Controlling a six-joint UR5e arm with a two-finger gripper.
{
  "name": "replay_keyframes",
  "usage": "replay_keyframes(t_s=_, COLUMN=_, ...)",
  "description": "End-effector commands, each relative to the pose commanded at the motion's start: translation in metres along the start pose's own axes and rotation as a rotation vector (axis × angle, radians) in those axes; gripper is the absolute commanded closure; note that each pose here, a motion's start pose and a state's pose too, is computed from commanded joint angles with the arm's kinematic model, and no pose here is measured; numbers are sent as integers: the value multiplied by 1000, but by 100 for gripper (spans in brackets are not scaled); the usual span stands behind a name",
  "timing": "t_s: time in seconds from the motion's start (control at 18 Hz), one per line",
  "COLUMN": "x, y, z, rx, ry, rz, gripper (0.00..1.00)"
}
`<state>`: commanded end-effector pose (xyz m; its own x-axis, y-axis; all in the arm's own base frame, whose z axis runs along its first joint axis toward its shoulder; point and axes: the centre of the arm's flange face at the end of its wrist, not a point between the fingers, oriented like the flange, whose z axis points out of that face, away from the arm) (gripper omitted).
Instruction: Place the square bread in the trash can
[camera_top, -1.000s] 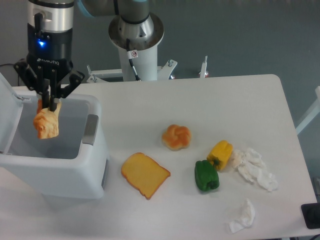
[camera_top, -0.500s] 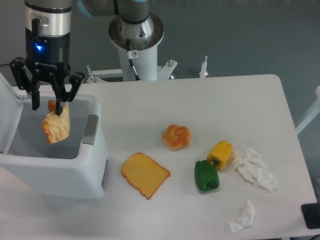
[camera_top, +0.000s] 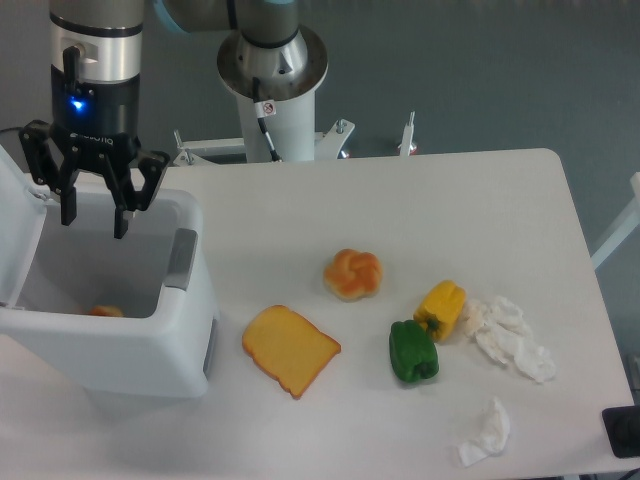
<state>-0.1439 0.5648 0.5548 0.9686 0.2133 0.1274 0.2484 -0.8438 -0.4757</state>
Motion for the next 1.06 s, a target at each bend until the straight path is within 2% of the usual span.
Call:
replay_keyframes(t_s=0.11, x=-2, y=-1, z=0, rx=9, ry=-7, rz=9, gripper=9)
replay_keyframes(t_s=0.22, x=-3, y=-1, z=0, rx=14, ry=-16, rz=24, gripper=0)
replay_keyframes(t_s=0.33, x=-10, y=-1, z=-3, rx=14, ry=-45, rz=53, gripper=0)
replay_keyframes(t_s=0.44, x=-17, y=1, z=-4, rx=-11, ry=-123, rz=125, gripper=0)
replay_keyframes(t_s=0.56, x=-24, y=3, z=-5, rx=-37, ry=-192, rz=142, gripper=0)
replay_keyframes(t_s=0.78, x=-32, y=6, z=0, rx=-80, ry=-239, rz=249, gripper=0)
replay_keyframes(t_s=1.06, x=-51, y=19, z=12, rx=-148, ry=-278, rz=316, gripper=0)
